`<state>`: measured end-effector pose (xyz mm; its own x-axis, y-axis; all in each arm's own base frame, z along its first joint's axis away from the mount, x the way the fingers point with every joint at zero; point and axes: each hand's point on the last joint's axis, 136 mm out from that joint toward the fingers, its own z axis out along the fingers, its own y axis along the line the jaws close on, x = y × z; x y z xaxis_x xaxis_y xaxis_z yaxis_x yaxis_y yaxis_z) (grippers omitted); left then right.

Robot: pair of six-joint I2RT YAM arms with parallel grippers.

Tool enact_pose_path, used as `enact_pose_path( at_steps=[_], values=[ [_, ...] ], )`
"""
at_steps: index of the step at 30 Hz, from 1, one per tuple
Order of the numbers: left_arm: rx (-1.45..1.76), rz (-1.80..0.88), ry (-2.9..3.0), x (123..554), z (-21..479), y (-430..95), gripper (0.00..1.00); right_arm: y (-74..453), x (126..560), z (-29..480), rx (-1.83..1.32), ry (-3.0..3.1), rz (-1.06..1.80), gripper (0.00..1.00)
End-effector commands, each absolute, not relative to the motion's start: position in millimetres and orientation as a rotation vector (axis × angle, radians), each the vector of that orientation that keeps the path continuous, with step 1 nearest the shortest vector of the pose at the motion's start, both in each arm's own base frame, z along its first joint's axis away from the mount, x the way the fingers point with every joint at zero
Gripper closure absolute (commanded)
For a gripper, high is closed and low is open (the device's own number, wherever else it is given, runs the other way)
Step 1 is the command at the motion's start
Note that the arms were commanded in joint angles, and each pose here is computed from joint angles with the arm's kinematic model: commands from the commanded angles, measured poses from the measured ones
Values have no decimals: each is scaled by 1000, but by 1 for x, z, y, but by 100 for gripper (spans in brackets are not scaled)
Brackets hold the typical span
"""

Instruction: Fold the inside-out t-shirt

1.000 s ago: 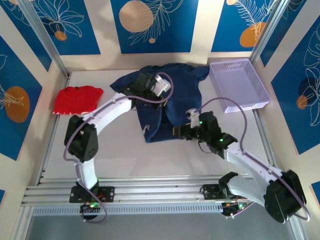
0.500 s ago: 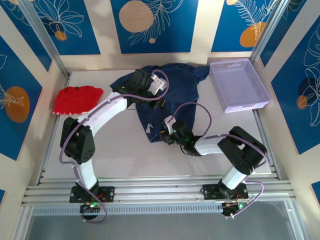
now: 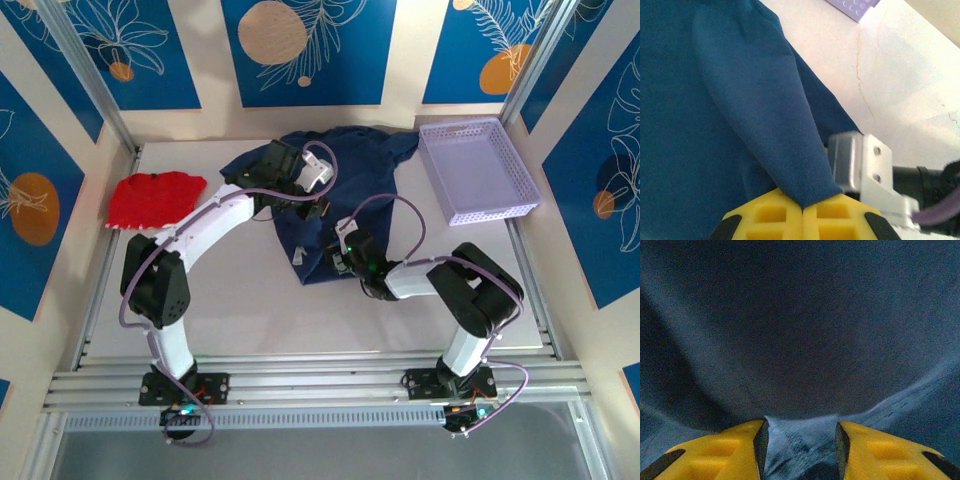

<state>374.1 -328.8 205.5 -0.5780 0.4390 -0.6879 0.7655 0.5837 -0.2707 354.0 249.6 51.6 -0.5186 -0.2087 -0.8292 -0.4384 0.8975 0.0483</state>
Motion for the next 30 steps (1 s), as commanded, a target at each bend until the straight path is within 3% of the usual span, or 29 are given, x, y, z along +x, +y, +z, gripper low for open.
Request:
enact_pose_path(
  at_steps=[1, 6, 11, 13, 19, 24, 28, 30],
  values=[
    [971, -790, 2208, 369, 223, -327, 100, 254, 372, 61, -425, 2101, 311, 56],
    [956, -782, 2209, 369, 225, -325, 100, 257, 378, 68, -419, 2082, 394, 60],
    [932, -796, 2206, 365, 229, -323, 100, 235, 385, 76, -341, 2106, 386, 90],
    [916, -802, 2206, 362, 231, -321, 100, 220, 383, 78, -294, 2134, 352, 97],
    [892, -865, 2218, 343, 232, -320, 100, 160, 358, 92, -84, 2222, 224, 100],
    [948, -980, 2202, 296, 238, -341, 100, 90, 332, 115, 202, 2255, 187, 100],
    [969, -1094, 2195, 269, 241, -362, 100, 65, 324, 128, 286, 2240, 193, 100],
    [937, -1118, 2207, 270, 241, -369, 100, 63, 322, 126, 274, 2270, 198, 94]
  ],
)
